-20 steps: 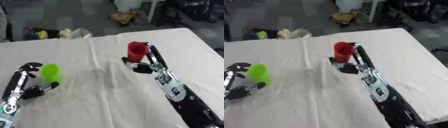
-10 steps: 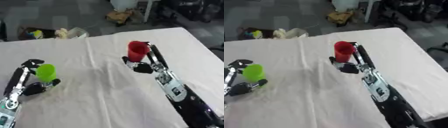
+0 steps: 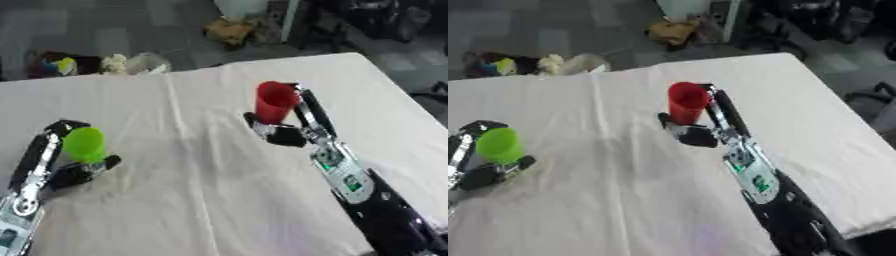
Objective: Pour the contents of one cup into another cup.
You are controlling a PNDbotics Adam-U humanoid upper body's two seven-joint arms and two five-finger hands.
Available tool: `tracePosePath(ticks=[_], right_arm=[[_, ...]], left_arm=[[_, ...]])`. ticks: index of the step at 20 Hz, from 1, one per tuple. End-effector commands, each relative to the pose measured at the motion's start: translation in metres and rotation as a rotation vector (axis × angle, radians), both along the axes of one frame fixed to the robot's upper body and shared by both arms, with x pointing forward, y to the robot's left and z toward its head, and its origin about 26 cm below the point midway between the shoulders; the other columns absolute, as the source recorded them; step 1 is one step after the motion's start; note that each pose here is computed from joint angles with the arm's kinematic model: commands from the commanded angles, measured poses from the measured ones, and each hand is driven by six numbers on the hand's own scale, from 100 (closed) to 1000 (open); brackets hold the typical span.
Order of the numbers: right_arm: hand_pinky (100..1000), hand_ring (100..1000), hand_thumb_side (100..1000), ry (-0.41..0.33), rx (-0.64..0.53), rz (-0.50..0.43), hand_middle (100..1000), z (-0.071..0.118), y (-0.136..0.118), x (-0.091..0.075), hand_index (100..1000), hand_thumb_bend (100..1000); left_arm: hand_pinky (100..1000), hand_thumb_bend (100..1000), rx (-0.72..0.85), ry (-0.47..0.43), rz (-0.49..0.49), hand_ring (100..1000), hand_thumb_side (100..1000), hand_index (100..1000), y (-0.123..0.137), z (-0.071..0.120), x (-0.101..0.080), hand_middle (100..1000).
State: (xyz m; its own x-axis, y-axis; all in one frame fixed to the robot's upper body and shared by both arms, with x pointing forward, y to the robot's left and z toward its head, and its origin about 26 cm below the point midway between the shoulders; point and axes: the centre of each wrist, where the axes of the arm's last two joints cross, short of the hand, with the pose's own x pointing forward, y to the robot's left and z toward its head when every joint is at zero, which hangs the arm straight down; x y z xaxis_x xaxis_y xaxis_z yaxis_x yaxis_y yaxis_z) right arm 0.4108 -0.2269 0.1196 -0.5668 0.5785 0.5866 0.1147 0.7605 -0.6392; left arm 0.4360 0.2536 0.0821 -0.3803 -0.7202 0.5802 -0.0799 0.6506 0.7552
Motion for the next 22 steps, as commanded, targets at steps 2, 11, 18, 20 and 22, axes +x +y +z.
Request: tracePosePath(ticks=[2, 11, 18, 20, 22], right_arm=[[869, 807, 100, -0.038, 0.003, 0.008, 147, 0.013, 0.001, 0.001, 315, 100], [868, 807, 100, -0.033, 0.005, 0.004, 146, 0.011, 0.000, 0.001, 315, 100], [868, 806, 100, -0.033, 0.007, -0.005, 146, 0.011, -0.003, 0.000, 315, 100], [869, 806, 100, -0.037, 0.007, -0.008, 147, 0.012, -0.004, -0.001, 316, 100], [868, 804, 100, -0.045, 0.005, -0.010, 150, 0.016, -0.006, -0.001, 318, 100]], left_arm=[[590, 799, -0.017, -0.020, -0.005, 627, 518, 739, -0.002, 0.009, 0.005, 664], [487, 426, -0.025, -0.012, -0.016, 384, 394, 596, -0.006, 0.011, 0.008, 411], [413, 184, -0.066, -0.005, -0.003, 182, 347, 528, -0.004, 0.012, 0.005, 215], [406, 152, -0.075, -0.017, -0.001, 164, 332, 517, -0.004, 0.017, 0.003, 193], [403, 149, -0.076, -0.031, -0.017, 161, 325, 517, -0.004, 0.023, -0.001, 189]])
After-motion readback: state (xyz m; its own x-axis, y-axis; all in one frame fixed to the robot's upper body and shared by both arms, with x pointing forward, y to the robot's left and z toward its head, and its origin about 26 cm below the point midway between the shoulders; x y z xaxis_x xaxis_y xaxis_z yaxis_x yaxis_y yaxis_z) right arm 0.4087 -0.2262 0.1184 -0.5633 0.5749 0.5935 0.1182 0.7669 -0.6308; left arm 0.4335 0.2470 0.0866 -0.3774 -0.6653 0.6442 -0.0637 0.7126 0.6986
